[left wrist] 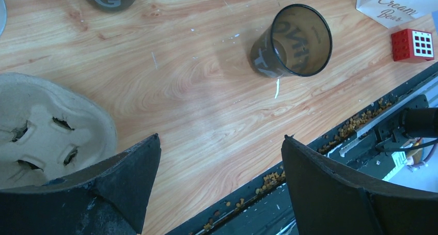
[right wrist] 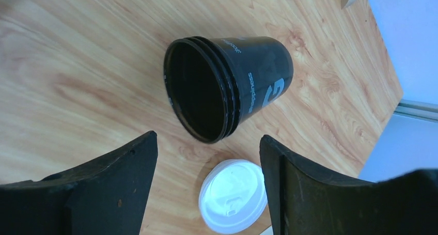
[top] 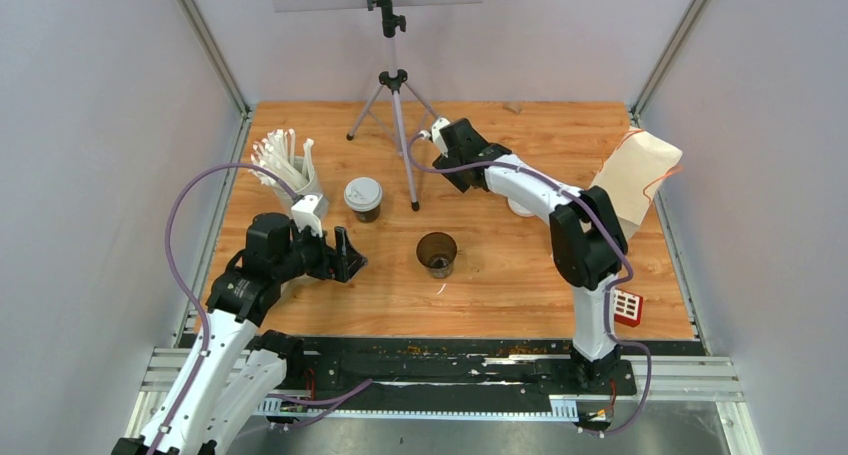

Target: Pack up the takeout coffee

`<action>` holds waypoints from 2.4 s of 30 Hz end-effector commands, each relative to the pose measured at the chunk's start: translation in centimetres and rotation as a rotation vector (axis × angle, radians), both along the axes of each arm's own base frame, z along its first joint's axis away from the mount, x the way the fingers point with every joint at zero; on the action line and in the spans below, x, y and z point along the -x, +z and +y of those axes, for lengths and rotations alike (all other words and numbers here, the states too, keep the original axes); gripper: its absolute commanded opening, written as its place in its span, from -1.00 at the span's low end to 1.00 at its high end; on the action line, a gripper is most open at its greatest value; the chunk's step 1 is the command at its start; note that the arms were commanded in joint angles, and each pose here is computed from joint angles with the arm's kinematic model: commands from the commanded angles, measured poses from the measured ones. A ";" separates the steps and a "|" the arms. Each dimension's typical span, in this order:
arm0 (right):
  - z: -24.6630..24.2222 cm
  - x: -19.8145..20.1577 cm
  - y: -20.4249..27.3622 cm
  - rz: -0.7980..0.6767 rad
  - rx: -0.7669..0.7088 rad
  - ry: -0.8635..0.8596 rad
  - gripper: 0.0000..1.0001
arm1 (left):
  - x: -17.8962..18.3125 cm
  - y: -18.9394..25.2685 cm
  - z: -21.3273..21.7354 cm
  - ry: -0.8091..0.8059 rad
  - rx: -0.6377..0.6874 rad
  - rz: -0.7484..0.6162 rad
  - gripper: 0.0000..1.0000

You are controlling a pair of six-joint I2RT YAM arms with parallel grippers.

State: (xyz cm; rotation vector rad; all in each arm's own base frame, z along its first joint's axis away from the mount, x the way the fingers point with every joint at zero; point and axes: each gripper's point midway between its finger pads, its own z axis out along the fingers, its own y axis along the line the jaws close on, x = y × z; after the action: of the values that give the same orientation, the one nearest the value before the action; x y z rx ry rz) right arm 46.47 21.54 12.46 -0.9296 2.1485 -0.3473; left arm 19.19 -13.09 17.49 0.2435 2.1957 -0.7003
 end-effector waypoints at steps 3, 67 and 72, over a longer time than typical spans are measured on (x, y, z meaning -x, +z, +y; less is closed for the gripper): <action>-1.1 -4.6 0.5 -0.116 0.143 -0.030 0.34 | -0.1 0.7 -0.5 -0.038 0.014 -0.039 0.86; -6.1 3.5 6.4 0.256 -0.328 -0.303 -0.17 | -0.6 0.3 0.6 0.040 -0.014 -0.040 1.00; -8.2 4.0 3.4 0.297 -0.230 -0.276 -0.17 | -0.5 0.6 0.7 0.038 -0.012 -0.053 1.00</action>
State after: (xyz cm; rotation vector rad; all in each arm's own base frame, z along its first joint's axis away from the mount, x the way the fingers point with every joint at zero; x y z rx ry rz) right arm 41.81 15.12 17.03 -0.5325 2.5591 -0.0030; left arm 19.42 -12.56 17.24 0.2213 2.1868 -0.6628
